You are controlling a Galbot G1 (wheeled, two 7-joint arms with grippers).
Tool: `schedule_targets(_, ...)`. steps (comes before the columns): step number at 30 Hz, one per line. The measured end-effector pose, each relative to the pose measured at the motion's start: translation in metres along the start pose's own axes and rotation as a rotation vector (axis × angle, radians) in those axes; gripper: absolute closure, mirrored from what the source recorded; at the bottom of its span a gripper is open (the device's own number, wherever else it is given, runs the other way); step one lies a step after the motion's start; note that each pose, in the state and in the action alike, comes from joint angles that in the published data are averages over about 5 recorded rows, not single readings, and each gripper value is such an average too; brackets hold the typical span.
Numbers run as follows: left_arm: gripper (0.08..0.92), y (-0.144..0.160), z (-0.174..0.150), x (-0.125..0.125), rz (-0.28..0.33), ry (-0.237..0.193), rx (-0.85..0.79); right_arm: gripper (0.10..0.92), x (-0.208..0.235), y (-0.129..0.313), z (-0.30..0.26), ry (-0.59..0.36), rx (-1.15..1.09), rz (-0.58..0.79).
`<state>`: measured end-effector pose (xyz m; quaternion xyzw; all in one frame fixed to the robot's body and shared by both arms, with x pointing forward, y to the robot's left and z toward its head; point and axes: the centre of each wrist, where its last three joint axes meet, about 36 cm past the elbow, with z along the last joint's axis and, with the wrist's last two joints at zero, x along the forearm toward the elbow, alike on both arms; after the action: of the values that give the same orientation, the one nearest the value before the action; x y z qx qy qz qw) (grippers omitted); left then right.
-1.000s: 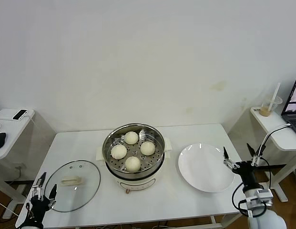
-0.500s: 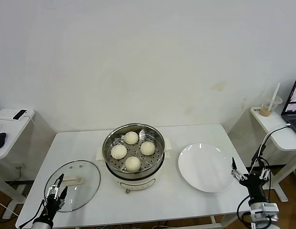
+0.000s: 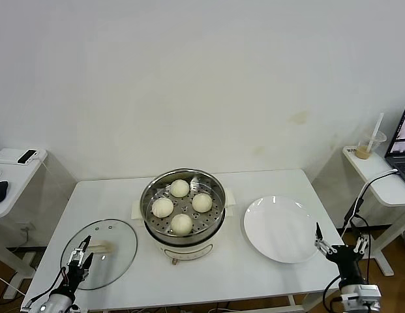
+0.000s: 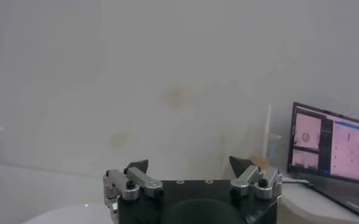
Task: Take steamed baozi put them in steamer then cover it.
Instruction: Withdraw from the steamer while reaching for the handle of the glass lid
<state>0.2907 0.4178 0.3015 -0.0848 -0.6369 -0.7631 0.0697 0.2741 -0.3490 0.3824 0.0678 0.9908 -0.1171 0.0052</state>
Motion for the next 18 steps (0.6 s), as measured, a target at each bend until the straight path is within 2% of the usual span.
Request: schedule_targets(18,0.177,-0.003,0.007,-0.035,-0.001,0.009,0.003,0.200,0.015,0.005,-0.004,0.014,0.011,-0.014)
